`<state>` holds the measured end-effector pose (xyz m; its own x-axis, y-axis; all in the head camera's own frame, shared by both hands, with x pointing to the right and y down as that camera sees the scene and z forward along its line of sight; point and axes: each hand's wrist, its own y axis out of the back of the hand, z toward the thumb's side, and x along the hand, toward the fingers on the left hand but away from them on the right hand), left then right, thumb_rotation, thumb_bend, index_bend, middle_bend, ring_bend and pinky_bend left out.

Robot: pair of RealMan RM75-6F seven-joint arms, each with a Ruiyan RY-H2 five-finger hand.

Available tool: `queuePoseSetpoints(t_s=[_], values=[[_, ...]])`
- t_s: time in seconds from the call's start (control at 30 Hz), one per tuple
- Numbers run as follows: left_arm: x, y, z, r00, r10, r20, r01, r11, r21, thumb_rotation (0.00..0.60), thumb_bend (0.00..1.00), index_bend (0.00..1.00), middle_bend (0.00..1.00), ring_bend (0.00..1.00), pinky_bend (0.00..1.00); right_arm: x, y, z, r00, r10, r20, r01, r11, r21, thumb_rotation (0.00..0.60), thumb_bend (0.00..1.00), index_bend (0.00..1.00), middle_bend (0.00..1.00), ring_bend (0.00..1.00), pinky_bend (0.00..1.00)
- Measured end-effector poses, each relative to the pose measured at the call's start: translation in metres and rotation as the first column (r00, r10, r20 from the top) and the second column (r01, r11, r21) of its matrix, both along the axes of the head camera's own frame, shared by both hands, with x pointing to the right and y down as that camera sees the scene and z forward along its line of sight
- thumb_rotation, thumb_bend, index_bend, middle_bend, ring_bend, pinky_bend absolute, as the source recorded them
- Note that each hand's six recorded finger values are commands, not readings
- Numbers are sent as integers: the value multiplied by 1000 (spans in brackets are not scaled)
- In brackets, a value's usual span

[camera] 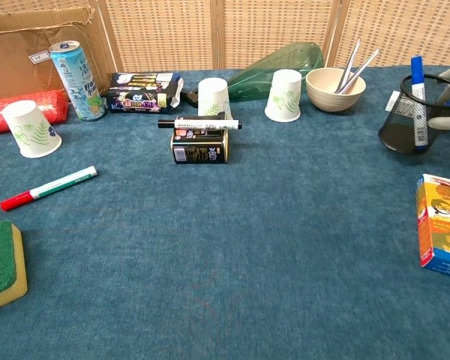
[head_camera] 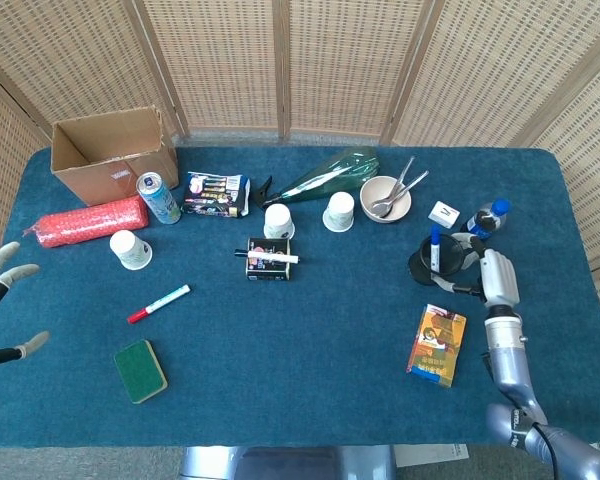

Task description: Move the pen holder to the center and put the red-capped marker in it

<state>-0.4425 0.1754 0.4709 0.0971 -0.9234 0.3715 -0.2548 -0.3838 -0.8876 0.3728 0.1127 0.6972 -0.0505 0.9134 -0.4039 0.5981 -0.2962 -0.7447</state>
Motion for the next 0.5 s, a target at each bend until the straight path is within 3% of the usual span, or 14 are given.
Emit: queuePoseSetpoints(t_s=[0.3,0.5], values=[[1,0,-2,1000,3,-11,-3,1000,4,600,184,214,0,0,0,-45,16,-27,985,-93,148,91,996,23,600,0,386,527,533,383],[1,0,-3,1000,8,-13,-8,1000,3,600,185,214,0,0,0,-96,35,-50,949,-235,212,229,972,51,600,0,385,522,534,383]])
